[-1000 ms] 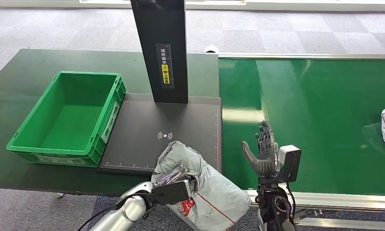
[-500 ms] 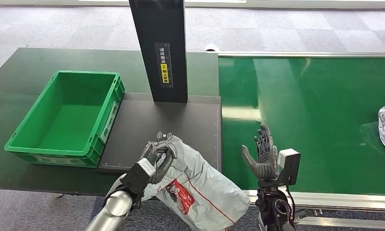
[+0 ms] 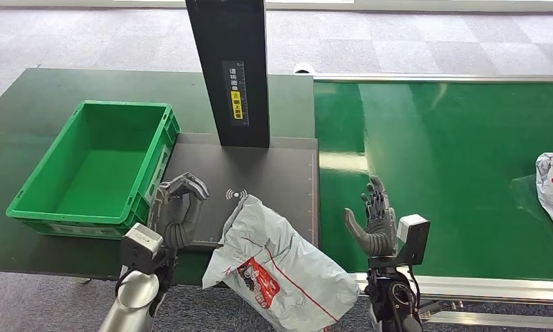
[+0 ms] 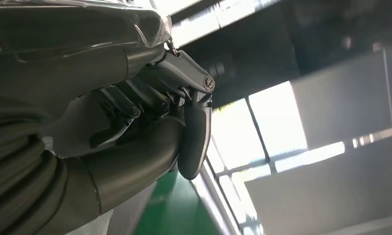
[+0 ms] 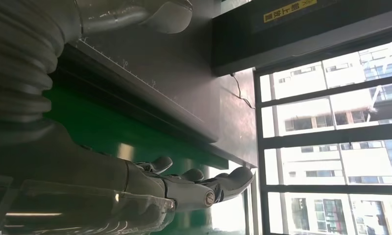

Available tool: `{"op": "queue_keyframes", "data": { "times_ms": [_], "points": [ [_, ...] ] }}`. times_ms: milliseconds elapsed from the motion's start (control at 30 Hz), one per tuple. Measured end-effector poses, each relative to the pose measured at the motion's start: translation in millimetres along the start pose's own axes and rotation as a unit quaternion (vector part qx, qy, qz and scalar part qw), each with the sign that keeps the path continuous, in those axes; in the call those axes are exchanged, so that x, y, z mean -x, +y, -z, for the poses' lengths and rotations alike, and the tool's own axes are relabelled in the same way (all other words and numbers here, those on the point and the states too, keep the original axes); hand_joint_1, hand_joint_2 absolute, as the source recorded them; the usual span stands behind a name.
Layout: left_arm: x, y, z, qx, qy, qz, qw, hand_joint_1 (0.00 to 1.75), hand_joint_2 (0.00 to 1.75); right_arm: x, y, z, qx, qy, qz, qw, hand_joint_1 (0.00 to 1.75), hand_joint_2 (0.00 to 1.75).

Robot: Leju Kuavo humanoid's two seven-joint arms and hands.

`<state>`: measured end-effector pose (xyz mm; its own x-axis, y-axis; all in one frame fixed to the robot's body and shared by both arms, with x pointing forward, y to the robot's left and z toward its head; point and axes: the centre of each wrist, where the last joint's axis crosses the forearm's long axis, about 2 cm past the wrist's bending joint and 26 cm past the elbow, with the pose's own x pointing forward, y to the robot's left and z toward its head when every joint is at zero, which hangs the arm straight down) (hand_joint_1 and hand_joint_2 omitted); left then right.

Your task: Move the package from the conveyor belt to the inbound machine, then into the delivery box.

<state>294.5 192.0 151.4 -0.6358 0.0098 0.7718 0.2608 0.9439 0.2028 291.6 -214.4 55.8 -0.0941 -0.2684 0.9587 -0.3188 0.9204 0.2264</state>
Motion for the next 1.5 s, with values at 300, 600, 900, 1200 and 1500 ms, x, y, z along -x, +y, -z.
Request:
{"op": "queue_keyframes", "data": {
  "times_ms": [300, 600, 900, 1200, 1500],
  "points": [
    [3, -15, -9, 0.240, 0.028, 0.068, 0.968, 0.00, 1.75, 0, -1, 12, -0.012, -0.001, 0.000, 1.000, 0.00, 1.75],
    [21, -21, -17, 0.334, 0.109, 0.160, 0.923, 0.00, 1.75, 3, -3, 13, -0.012, 0.008, 0.002, 1.000, 0.00, 1.75],
    [25, -8, -14, 0.258, 0.147, 0.292, 0.909, 0.00, 1.75, 9, -2, -2, -0.002, 0.020, 0.010, 1.000, 0.00, 1.75],
    [29, -11, -16, 0.254, 0.191, 0.384, 0.867, 0.00, 1.75, 9, -2, -5, 0.001, 0.026, 0.007, 1.000, 0.00, 1.75],
    [32, -27, -37, 0.359, 0.177, 0.221, 0.889, 1.48, 1.75, 8, 0, -2, -0.002, 0.030, 0.008, 1.000, 0.00, 1.75]
  ]
}}
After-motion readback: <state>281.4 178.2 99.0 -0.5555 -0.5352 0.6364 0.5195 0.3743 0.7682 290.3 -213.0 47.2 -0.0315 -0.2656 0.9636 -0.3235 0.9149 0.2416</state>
